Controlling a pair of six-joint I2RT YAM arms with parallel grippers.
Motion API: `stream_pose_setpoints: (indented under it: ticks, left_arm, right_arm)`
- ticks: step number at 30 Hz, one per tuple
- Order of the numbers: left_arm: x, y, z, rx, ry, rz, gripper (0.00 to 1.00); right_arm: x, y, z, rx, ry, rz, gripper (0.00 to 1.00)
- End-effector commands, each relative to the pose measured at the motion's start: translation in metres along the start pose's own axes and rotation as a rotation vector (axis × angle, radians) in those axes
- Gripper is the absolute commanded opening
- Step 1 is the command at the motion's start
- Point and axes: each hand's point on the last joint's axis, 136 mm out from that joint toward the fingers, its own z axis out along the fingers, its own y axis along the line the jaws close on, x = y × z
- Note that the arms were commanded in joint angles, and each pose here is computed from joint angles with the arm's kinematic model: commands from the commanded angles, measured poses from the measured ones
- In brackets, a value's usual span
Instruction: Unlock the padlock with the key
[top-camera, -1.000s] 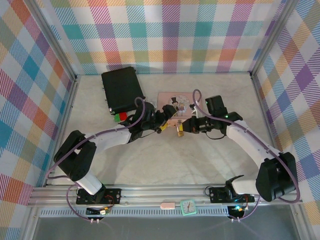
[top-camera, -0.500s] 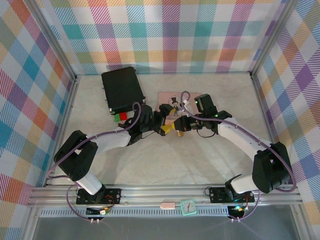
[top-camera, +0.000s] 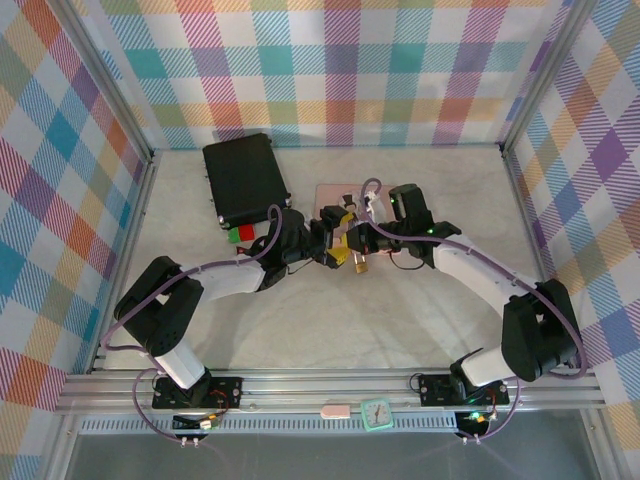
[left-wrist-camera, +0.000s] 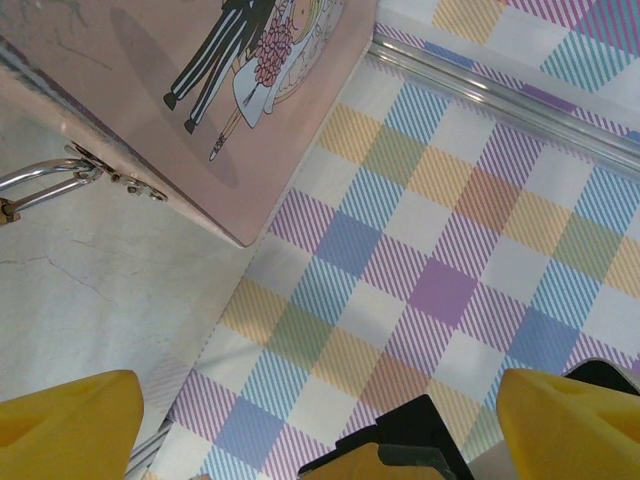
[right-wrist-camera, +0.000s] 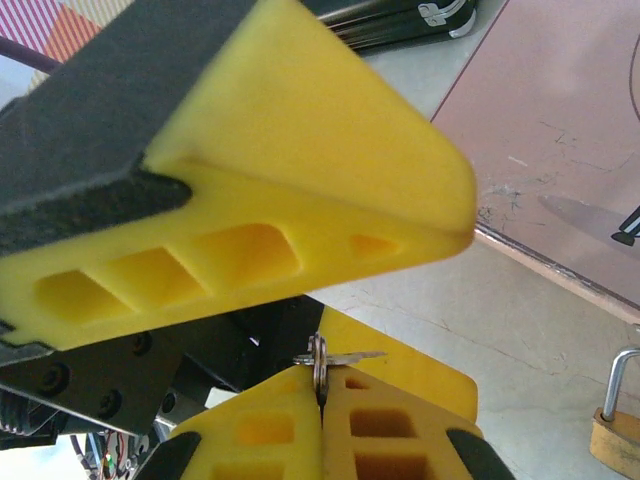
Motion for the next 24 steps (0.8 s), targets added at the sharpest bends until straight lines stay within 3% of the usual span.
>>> stream_pose_setpoints:
  ticks: [1, 10, 14, 24]
  left_arm:
    - [0.006, -0.011, 0.001, 0.045, 0.029, -0.01, 0.86]
    - [-0.001, -0.002, 0.008, 0.027, 0.015, 0.006, 0.63]
    - [-0.004, 0.003, 0.01, 0.017, 0.008, 0.01, 0.6]
    - [-0.007, 0.008, 0.012, 0.012, 0.003, 0.018, 0.39]
  right_arm:
    - [0.006, 0.003, 0.003, -0.027, 0.009, -0.001, 0.0]
    - [0.01, 0.006, -0.005, -0.02, 0.012, -0.01, 0.0]
    - [0.013, 0.008, -0.009, -0.016, 0.014, -0.009, 0.0]
    - [0.021, 0.007, -0.014, -0.005, 0.021, -0.003, 0.0]
